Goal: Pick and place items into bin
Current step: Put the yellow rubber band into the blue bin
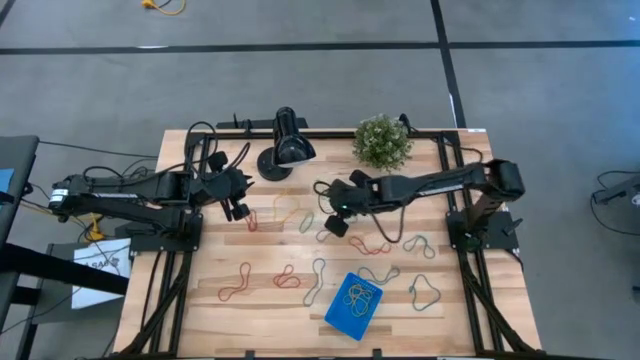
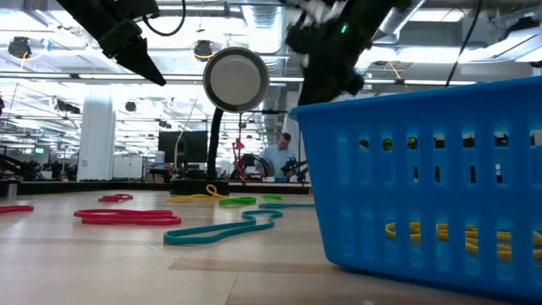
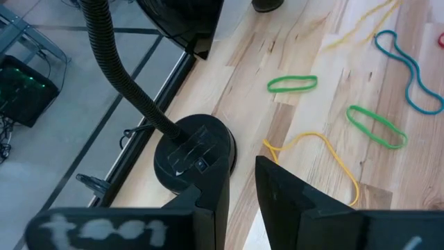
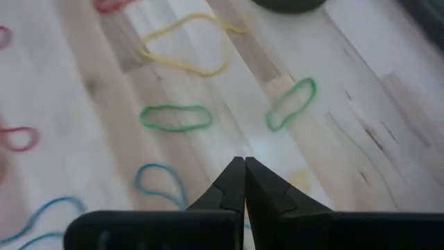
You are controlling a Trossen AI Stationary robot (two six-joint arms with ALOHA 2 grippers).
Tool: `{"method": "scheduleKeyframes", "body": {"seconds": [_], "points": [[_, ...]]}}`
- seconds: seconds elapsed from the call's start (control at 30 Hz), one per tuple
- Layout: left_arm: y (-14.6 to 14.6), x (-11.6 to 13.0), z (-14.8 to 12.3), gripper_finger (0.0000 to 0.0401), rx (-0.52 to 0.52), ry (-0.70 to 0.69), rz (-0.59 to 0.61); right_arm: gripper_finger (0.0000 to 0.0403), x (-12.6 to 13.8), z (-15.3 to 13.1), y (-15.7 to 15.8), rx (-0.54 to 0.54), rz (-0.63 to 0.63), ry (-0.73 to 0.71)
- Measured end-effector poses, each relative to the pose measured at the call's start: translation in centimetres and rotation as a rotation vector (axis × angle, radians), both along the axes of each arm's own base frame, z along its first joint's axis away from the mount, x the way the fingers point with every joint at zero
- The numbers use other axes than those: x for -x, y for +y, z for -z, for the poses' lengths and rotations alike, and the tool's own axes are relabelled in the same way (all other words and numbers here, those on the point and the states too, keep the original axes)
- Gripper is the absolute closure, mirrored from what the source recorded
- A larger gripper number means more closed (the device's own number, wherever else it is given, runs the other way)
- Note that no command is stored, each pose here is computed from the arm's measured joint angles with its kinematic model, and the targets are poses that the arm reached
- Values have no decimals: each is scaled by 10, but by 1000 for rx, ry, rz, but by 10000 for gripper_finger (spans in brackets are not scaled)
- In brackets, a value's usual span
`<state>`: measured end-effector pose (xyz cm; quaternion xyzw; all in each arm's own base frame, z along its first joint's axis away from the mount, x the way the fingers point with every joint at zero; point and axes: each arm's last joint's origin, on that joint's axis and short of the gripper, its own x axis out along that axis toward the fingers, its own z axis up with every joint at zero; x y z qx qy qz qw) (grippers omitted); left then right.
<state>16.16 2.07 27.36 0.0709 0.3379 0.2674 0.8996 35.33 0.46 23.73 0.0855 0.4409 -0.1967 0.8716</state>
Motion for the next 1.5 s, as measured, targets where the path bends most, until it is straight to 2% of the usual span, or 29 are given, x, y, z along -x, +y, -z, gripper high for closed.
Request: {"method": "scheduleKeyframes", "body": {"seconds": [0.1, 0.33, 0.53, 0.6, 0.73, 0.93, 1.17, 1.27, 1.5], "points": [[0, 0, 0, 340, 0, 0, 0, 403, 14, -23, 17, -18, -22, -49], [0, 0, 0, 340, 0, 0, 0, 403, 58, -82, 70, -101, -131, -273], [0, 0, 0, 340, 0, 0, 0, 403, 90, -99, 122, -247, -226, -338], [0, 0, 0, 340, 0, 0, 0, 403, 96, -97, 138, -260, -238, -336], [0, 0, 0, 340, 0, 0, 0, 403, 97, -83, 160, -216, -210, -324], [0, 0, 0, 340, 8, -12, -7, 403, 77, -49, 179, -196, -201, -249], [0, 0, 0, 340, 23, -24, -20, 403, 62, -20, 185, -229, -227, -139], [0, 0, 0, 340, 23, -24, -20, 403, 62, -18, 187, -279, -214, -123], [0, 0, 0, 340, 24, -24, -20, 403, 63, -17, 189, -323, -243, -89]]}}
